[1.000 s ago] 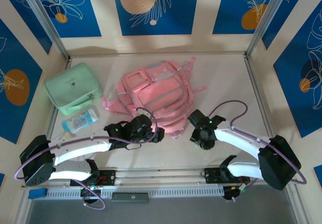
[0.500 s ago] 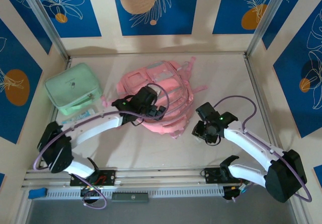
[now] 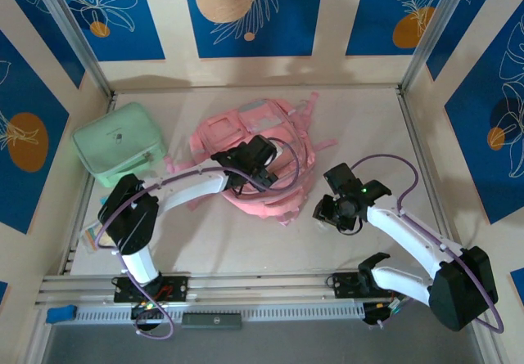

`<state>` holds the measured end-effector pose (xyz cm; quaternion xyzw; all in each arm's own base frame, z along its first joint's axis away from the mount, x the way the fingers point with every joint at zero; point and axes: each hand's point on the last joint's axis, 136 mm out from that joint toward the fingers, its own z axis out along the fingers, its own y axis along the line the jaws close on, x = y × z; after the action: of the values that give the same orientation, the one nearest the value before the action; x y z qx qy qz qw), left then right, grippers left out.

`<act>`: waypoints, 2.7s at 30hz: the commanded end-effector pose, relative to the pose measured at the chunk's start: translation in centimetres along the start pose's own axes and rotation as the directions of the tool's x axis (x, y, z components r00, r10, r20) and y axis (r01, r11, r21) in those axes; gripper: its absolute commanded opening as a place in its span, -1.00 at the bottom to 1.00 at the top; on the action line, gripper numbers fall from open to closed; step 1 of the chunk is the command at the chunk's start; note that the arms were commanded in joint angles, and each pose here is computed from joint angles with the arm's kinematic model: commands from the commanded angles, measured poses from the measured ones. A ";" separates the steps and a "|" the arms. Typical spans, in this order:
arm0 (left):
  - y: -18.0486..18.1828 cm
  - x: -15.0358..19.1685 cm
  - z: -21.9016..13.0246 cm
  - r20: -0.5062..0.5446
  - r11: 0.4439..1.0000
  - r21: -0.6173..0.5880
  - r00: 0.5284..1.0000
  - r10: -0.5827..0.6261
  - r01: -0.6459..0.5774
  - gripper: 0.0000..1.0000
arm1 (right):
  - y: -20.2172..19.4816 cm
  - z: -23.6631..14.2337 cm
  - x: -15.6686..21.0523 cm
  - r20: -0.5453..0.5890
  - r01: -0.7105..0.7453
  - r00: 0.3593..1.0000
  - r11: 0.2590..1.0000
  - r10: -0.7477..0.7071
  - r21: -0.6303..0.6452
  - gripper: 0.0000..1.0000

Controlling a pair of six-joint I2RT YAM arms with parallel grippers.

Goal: Pack books, pencil case, and school supplies into a backpack

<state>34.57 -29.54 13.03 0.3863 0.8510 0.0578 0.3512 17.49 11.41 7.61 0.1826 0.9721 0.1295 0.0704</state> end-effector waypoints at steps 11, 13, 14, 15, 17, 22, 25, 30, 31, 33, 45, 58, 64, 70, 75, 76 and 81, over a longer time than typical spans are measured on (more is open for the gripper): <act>4.8 -2.1 -2.4 0.093 0.993 0.039 0.989 -0.114 0.111 0.14 | 2.2 -1.6 -0.5 0.009 0.084 0.996 0.994 -0.084 -0.073 -0.20; 5.0 -2.1 -2.7 0.095 0.991 0.053 0.988 -0.124 0.120 0.13 | 2.3 -1.7 -0.5 0.012 0.098 0.995 0.993 -0.097 -0.069 -0.20; 4.9 -2.2 -2.9 0.100 0.989 0.073 0.986 -0.132 0.125 0.12 | 2.4 -1.9 -0.6 0.017 0.105 0.994 0.992 -0.104 -0.067 -0.20; 5.0 -2.4 -3.0 0.109 0.988 0.085 0.984 -0.140 0.131 0.13 | 2.3 -1.9 -0.6 0.020 0.109 0.994 0.992 -0.108 -0.062 -0.20; 5.4 -2.2 -2.9 0.113 0.987 0.078 0.983 -0.146 0.138 0.08 | 2.4 -2.0 -0.6 0.019 0.116 0.993 0.991 -0.115 -0.062 -0.21; 6.0 -2.3 -2.2 0.094 0.985 0.063 0.982 -0.166 0.160 -0.48 | 3.0 -2.2 -0.8 0.016 0.129 0.992 0.989 -0.129 -0.072 -0.22; 5.5 -2.9 -2.6 0.108 0.977 0.109 0.975 -0.194 0.183 -0.87 | 3.7 -2.6 -0.9 0.016 0.150 0.989 0.985 -0.150 -0.087 -0.22; 4.0 -4.7 -4.5 0.141 0.932 0.245 0.941 -0.306 0.267 -1.00 | 5.6 -3.7 -1.5 0.015 0.193 0.981 0.973 -0.192 -0.124 -0.23; 3.6 -5.1 -5.0 0.146 0.918 0.271 0.930 -0.336 0.289 -1.00 | 6.2 -3.9 -1.6 0.015 0.200 0.980 0.970 -0.199 -0.140 -0.23; 2.7 -6.2 -6.1 0.159 0.887 0.317 0.903 -0.399 0.336 -1.00 | 7.7 -4.6 -2.1 0.019 0.219 0.976 0.960 -0.219 -0.173 -0.23; -0.2 -9.6 -9.0 0.127 0.610 0.476 0.637 -0.760 0.633 -1.00 | 14.8 -6.6 -7.4 0.066 0.274 0.962 0.918 -0.267 -0.287 -0.21; 0.5 -9.2 -8.7 0.138 0.576 0.472 0.590 -0.796 0.667 -1.00 | 18.9 -2.0 -10.1 0.026 0.304 0.949 0.890 -0.314 -0.339 -0.04; 0.4 -9.3 -8.5 0.131 0.576 0.479 0.595 -0.793 0.662 -1.00 | 18.5 -2.5 -9.5 0.032 0.303 0.949 0.884 -0.312 -0.355 0.23; 0.2 -9.5 -8.8 0.128 0.569 0.497 0.594 -0.794 0.655 -1.00 | 18.0 -3.1 -8.8 0.007 0.245 0.963 0.867 -0.269 -0.433 -0.09; 0.0 -9.7 -8.9 0.120 0.564 0.511 0.597 -0.794 0.648 -1.00 | 18.5 -1.5 -9.0 -0.022 0.197 0.972 0.863 -0.234 -0.465 -0.34; 0.0 -9.7 -8.9 0.116 0.560 0.513 0.594 -0.796 0.651 -1.00 | 18.9 -1.1 -9.2 -0.019 0.194 0.973 0.857 -0.231 -0.477 -0.36; -0.2 -9.7 -8.8 0.108 0.550 0.521 0.589 -0.801 0.652 -1.00 | 21.0 -0.2 -9.2 -0.033 0.184 0.971 0.825 -0.238 -0.535 -0.48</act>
<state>32.82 -33.49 19.80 0.0649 0.8927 -0.2817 0.3457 33.00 24.70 14.43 0.0514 0.9297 0.3504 0.1016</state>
